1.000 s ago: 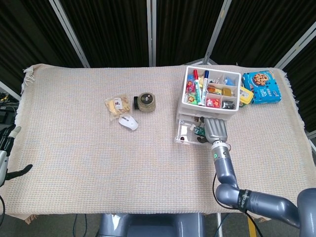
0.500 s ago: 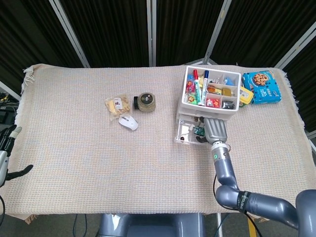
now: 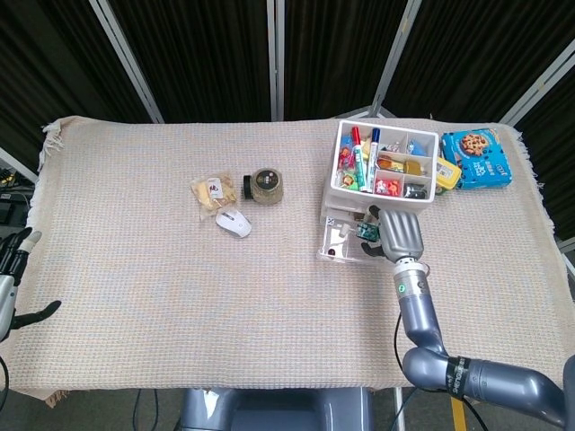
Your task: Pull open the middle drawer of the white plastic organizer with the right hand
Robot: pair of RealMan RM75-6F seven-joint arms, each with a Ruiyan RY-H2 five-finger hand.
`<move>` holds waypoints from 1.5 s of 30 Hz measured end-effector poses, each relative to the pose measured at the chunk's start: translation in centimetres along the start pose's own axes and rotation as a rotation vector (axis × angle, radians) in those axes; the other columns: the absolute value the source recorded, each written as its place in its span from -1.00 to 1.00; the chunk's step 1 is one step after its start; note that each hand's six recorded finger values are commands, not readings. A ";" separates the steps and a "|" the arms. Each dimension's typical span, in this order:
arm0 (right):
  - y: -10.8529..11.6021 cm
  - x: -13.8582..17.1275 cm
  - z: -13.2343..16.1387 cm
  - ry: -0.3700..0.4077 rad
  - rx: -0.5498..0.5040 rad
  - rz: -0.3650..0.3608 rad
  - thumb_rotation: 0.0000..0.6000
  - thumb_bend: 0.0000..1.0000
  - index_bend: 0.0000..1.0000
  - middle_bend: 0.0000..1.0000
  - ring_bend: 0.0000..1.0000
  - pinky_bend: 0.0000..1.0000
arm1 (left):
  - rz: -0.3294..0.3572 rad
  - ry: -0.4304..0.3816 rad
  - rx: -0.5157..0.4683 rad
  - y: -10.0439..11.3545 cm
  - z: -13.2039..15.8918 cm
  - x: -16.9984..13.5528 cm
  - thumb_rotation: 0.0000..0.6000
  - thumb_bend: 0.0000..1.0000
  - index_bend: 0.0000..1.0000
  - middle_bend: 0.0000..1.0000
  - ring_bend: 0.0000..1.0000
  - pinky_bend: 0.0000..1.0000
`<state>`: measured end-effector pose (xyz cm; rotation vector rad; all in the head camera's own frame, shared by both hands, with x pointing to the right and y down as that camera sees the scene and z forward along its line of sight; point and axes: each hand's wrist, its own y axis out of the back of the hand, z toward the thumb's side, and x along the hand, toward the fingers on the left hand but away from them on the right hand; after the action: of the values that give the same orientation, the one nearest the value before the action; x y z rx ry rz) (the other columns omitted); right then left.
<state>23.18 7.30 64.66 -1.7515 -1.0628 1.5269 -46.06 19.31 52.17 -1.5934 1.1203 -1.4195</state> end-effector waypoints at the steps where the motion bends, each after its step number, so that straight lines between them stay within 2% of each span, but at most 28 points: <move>1: 0.3 0.2 0.0 0.001 0.001 -0.006 1.00 -0.53 0.13 1.00 1.00 0.43 | 0.001 -0.001 -0.001 0.0 0.0 0.0 1.00 -0.86 -1.00 -1.00 -1.00 -1.00; 10: 3.5 2.9 -2.3 -0.005 0.021 -0.074 1.00 -0.53 0.13 1.00 1.00 0.43 | 0.007 -0.010 -0.006 0.3 0.2 -0.3 1.00 -0.86 -1.00 -1.00 -1.00 -1.00; 20: 4.4 7.8 -7.7 -0.024 0.020 -0.079 1.00 -0.53 0.13 1.00 1.00 0.43 | 0.014 -0.035 -0.003 0.5 0.9 -0.9 1.00 -0.86 -1.00 -1.00 -1.00 -1.00; 24: 3.6 9.5 -10.2 -0.047 0.010 -0.055 1.00 -0.53 0.13 1.00 1.00 0.43 | 0.014 -0.045 0.001 0.5 1.2 -1.1 1.00 -0.86 -1.00 -1.00 -1.00 -1.00; 33: 1.5 11.2 -15.8 -0.122 0.028 -0.004 1.00 -0.53 0.11 1.00 1.00 0.43 | 0.013 -0.044 0.007 0.4 1.4 -1.2 1.00 -0.86 -1.00 -1.00 -1.00 -1.00; 40: -2.3 11.5 -17.8 -0.148 0.043 0.086 1.00 -0.53 0.10 1.00 1.00 0.43 | 0.014 -0.048 0.008 0.4 1.6 -1.3 1.00 -0.86 -1.00 -1.00 -1.00 -1.00; 45: -4.8 11.2 -18.3 -0.164 0.042 0.123 1.00 -0.55 0.08 1.00 1.00 0.43 | 0.013 -0.043 0.005 0.4 1.4 -1.3 1.00 -0.86 -1.00 -1.00 -1.00 -1.00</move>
<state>40.55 20.70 66.06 -1.7147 -1.0091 1.7817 -44.75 20.28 51.10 -1.6031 1.0993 -1.3728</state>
